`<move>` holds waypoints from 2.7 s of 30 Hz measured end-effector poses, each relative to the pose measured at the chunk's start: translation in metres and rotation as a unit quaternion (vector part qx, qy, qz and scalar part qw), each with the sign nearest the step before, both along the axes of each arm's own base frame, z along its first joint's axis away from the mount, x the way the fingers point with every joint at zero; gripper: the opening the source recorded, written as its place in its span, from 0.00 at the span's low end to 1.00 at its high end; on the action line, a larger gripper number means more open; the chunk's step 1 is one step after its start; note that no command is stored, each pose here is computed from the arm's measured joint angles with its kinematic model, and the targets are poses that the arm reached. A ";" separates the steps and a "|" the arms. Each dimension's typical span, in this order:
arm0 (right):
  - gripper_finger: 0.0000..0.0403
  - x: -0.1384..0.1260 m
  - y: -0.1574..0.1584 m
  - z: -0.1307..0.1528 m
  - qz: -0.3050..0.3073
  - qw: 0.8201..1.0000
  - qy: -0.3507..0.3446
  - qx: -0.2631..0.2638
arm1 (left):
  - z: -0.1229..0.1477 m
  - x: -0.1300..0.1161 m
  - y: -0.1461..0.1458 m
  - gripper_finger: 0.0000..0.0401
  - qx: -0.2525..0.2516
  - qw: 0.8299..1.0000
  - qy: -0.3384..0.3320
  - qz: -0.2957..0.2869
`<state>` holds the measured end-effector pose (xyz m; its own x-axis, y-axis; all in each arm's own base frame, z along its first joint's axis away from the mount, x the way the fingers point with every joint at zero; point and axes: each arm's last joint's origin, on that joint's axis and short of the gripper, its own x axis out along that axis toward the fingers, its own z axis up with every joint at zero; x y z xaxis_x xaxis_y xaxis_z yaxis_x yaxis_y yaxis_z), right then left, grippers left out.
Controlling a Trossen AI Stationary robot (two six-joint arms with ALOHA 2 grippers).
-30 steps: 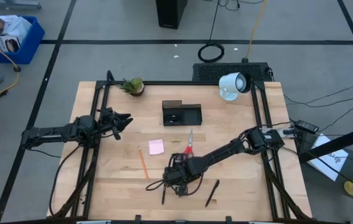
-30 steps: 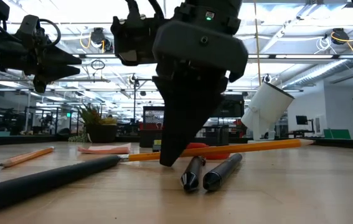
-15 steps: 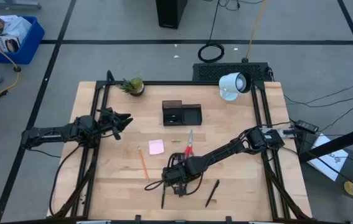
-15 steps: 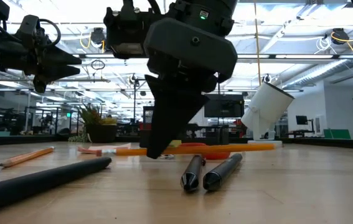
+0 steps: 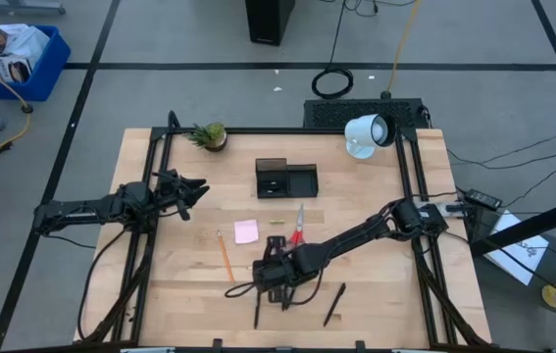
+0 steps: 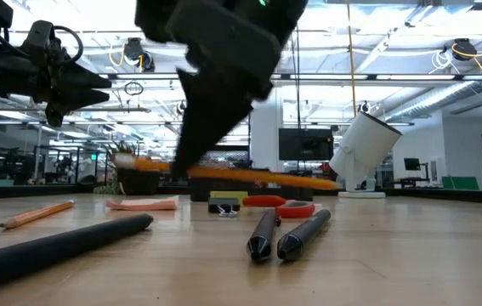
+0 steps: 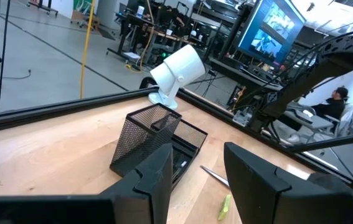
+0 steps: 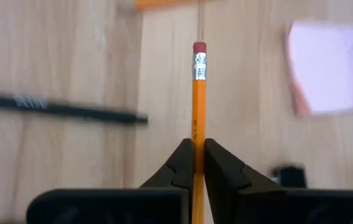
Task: Pick and place office supplies into organizer
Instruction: Put the top pencil into the mesh organizer
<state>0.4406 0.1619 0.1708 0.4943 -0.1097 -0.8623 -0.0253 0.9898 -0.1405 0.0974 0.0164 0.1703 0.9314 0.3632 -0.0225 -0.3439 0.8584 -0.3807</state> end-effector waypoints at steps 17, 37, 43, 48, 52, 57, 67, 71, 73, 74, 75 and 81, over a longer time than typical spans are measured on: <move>0.04 0.009 -0.028 0.094 -0.034 0.954 -0.216 -0.206 | 0.000 0.000 0.000 0.37 0.000 1.000 0.001 0.000; 0.04 -0.048 -0.123 0.087 -0.077 0.873 -0.456 -0.153 | 0.000 0.000 0.000 0.37 0.000 1.000 0.000 0.000; 0.04 -0.086 -0.160 0.072 -0.116 0.826 -0.532 -0.144 | 0.000 0.000 0.000 0.37 0.000 1.000 0.000 0.000; 0.04 -0.095 -0.202 0.060 -0.146 0.812 -0.558 -0.090 | 0.000 0.000 0.000 0.37 0.000 1.000 0.000 0.000; 0.04 -0.095 -0.221 0.055 -0.131 0.798 -0.581 -0.096 | 0.000 0.000 0.000 0.37 0.000 1.000 0.000 0.000; 0.05 -0.088 -0.232 0.044 -0.128 0.784 -0.600 -0.099 | 0.000 0.000 0.000 0.37 0.000 1.000 0.000 0.000; 0.05 -0.080 -0.248 0.010 -0.140 0.760 -0.621 -0.128 | 0.000 0.000 0.000 0.37 0.000 1.000 0.000 0.000; 0.05 -0.075 -0.259 0.000 -0.153 0.761 -0.619 -0.124 | 0.000 0.000 0.000 0.37 0.000 1.000 0.000 0.000; 0.05 -0.072 -0.262 -0.006 -0.157 0.767 -0.610 -0.125 | 0.000 0.000 0.000 0.37 0.000 1.000 0.000 0.000; 0.05 -0.071 -0.262 -0.007 -0.156 0.766 -0.610 -0.127 | 0.000 0.000 0.000 0.37 0.000 1.000 0.000 0.000; 0.05 -0.069 -0.262 -0.007 -0.154 0.765 -0.612 -0.129 | 0.000 0.000 0.000 0.37 0.000 1.000 0.000 0.000; 0.05 -0.069 -0.268 -0.013 -0.165 0.781 -0.589 -0.128 | 0.000 0.000 0.000 0.37 0.000 1.000 0.000 0.000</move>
